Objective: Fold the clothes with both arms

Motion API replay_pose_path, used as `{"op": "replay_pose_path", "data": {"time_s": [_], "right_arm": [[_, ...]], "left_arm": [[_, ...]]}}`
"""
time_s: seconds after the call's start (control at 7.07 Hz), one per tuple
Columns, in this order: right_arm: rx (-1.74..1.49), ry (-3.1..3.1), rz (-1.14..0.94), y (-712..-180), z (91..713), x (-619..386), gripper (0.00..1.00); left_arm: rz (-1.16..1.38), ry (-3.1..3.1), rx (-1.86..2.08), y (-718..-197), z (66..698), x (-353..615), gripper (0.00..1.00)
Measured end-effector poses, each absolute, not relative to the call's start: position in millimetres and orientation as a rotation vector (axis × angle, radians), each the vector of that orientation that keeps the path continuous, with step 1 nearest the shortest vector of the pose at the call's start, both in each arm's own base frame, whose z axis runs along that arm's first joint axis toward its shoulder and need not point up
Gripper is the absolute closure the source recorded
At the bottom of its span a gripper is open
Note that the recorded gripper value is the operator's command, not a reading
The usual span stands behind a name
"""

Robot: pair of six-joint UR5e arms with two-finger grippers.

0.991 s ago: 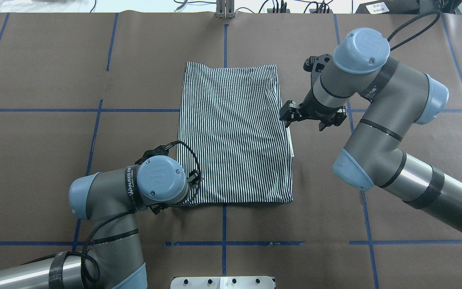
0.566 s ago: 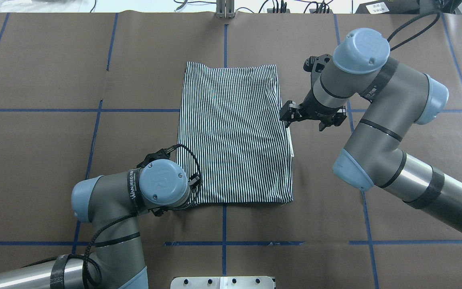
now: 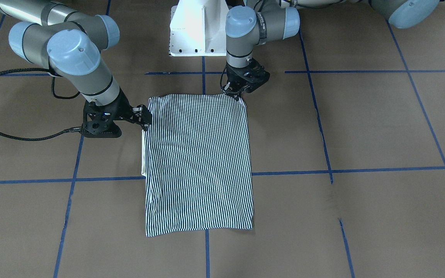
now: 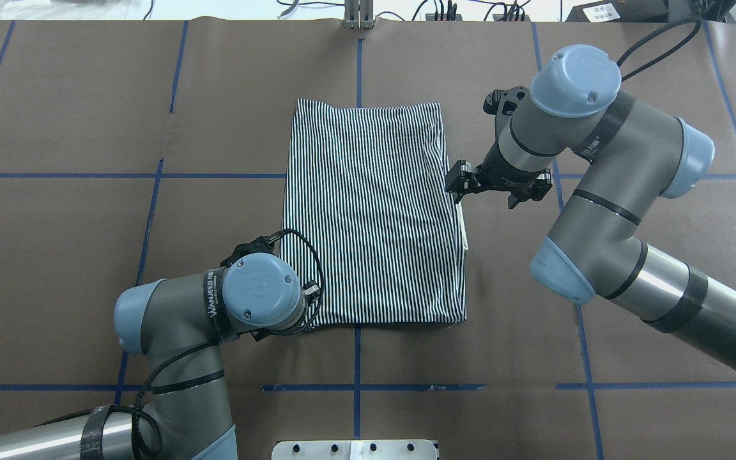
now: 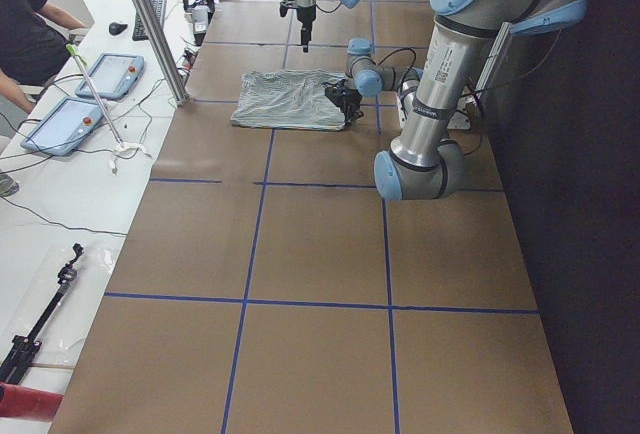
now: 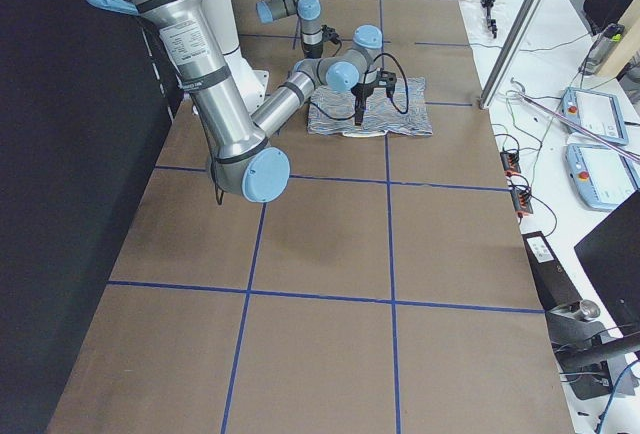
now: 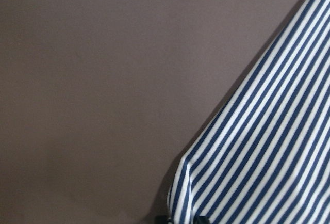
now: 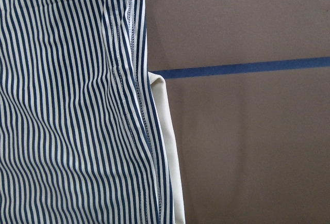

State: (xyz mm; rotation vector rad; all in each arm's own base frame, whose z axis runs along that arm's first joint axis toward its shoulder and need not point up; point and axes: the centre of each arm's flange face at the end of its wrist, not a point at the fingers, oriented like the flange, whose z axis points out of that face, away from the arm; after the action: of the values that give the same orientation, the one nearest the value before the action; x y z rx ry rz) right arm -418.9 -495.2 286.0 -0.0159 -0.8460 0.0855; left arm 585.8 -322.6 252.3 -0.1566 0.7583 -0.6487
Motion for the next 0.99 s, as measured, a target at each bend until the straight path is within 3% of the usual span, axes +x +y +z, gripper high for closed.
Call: {"op": "replay_pose_path", "data": {"time_s": [0.42,0.99], "right_arm": [[-0.044,-0.86,0.14,-484.1,277.3,-425.0,0.0],[-0.144,-0.86,0.415,-415.6,251.8,-477.5,0.0]], "left_arm": [[-0.612,0.77,-0.141,-324.1,250.4,578.6,1.0],[-0.383,0.809,-0.045,-320.6,253.1,561.9,1.0]]}}
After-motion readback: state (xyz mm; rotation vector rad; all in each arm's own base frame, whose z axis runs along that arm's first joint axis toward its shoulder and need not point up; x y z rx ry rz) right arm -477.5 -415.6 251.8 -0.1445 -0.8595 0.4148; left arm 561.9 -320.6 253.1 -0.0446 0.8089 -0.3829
